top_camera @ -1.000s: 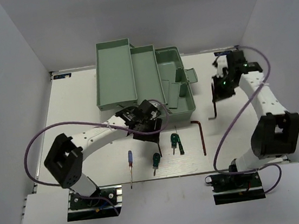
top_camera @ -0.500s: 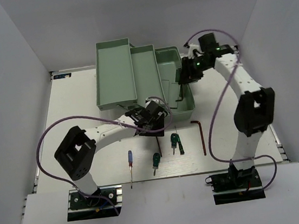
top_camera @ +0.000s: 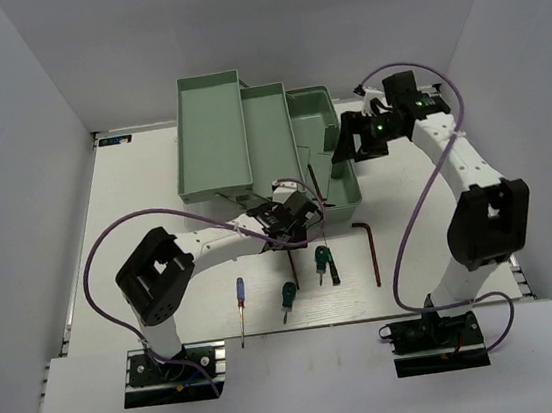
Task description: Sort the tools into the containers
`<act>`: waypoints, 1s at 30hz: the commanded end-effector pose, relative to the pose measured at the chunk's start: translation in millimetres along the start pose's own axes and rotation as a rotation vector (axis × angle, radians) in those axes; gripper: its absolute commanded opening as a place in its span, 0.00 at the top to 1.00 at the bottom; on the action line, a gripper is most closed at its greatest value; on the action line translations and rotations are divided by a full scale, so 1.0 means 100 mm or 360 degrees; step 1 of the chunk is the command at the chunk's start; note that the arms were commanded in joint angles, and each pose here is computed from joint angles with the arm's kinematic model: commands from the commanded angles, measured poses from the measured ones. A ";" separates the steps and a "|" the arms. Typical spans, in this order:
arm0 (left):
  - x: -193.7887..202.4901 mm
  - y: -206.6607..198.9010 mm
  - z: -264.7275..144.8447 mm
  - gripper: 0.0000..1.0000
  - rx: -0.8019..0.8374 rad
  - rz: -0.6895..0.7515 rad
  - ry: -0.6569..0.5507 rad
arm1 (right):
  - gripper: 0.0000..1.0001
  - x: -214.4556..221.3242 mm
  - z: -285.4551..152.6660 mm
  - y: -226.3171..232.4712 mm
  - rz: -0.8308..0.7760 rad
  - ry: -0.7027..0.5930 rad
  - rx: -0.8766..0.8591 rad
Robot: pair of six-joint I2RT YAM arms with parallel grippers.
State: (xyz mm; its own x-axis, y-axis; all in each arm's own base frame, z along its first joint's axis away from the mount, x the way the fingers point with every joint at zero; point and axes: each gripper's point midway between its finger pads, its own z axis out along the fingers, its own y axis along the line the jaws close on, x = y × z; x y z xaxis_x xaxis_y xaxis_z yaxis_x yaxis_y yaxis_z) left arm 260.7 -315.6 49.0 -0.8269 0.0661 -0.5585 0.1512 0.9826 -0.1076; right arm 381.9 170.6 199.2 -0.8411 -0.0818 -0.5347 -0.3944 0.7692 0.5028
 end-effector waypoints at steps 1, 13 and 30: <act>0.58 0.10 0.05 0.43 -0.0080 0.0095 0.0276 | 0.17 0.07 -0.18 -0.02 0.0036 -0.0086 0.0002; 0.92 0.10 -0.09 0.46 -0.0099 0.0039 0.0258 | 0.17 0.40 -0.26 -0.22 0.0195 -0.0040 -0.0011; 0.78 0.13 -0.32 0.40 -0.0180 0.0034 -0.0017 | 0.17 0.51 -0.29 -0.21 0.0188 -0.0045 -0.0044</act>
State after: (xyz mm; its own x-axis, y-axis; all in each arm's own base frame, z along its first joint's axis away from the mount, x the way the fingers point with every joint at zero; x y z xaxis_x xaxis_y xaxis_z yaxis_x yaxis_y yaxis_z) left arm 176.6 -295.4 23.1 -0.8306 0.1147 -0.5449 0.1370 0.9906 -0.0003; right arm 334.9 131.1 165.1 -0.9018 0.0240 -0.4314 -0.2578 0.7714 0.5818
